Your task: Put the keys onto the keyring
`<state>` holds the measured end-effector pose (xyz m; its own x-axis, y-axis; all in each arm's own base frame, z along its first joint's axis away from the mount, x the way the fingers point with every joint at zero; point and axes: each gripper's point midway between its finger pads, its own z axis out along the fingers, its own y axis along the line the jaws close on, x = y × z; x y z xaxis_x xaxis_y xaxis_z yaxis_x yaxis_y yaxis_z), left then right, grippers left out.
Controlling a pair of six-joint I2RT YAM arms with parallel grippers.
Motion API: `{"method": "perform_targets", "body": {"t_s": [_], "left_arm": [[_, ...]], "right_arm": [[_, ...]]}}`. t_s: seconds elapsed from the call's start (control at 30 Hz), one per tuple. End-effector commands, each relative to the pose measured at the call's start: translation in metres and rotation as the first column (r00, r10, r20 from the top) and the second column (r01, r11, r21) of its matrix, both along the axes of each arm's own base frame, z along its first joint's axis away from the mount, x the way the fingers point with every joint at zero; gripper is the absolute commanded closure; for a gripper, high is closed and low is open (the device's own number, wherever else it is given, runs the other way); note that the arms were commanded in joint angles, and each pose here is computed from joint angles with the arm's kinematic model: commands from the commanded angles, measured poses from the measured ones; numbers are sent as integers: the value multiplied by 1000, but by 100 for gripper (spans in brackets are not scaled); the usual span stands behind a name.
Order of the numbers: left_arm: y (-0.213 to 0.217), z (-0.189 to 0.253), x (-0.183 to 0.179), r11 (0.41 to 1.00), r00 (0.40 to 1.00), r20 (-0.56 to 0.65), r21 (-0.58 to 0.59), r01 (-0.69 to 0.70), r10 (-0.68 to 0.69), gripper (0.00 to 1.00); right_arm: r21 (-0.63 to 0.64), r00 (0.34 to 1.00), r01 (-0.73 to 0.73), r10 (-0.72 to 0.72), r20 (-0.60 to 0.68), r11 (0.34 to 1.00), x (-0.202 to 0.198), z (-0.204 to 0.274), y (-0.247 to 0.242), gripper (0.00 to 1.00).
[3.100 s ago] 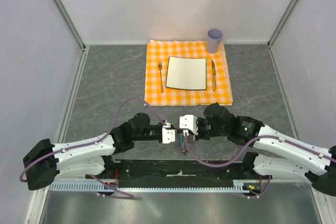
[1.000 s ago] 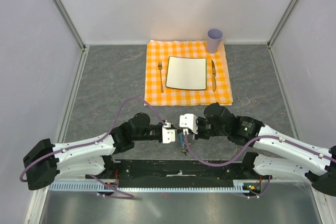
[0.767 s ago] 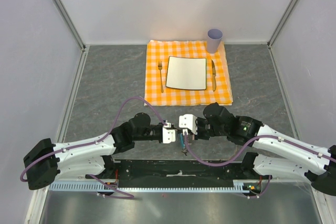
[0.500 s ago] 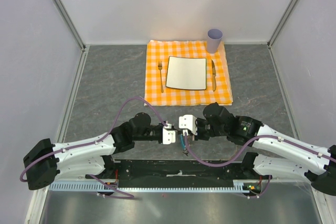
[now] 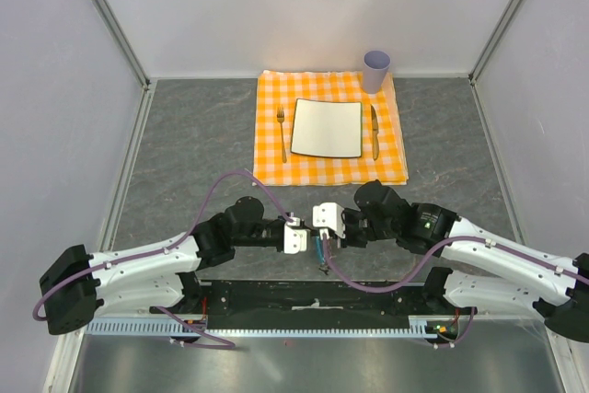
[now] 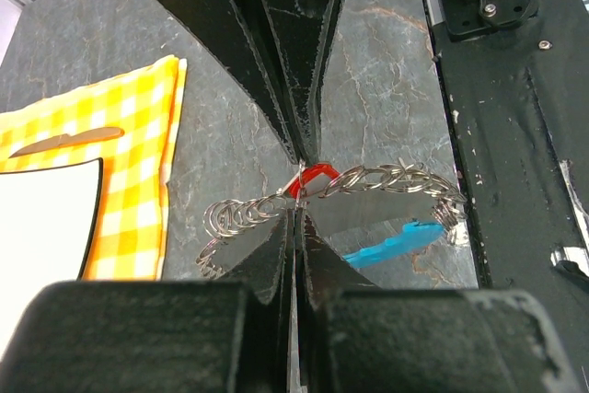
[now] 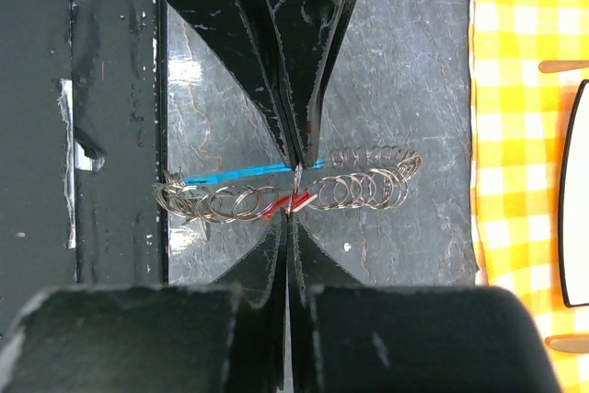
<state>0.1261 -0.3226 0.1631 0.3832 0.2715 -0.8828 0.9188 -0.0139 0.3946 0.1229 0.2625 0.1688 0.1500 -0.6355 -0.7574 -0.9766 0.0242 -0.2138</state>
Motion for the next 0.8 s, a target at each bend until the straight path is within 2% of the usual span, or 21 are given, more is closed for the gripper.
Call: {"method": "perform_targets", "body": {"t_s": [0.0,0.33,0.77], "left_arm": [[-14,52,-1,986,997,76,-162,44,-32,98],[-17,55,-2,976,999,35,-217,33,-26,98],[-13,51,3,975,1000,21,-221,-12,17,98]], "right_arm": [[56,999,-30,29,20,998,1,19,13,100],[87,1000,19,-21,17,996,6,25,16,100],[88,998,52,-54,19,995,10,24,14,100]]}}
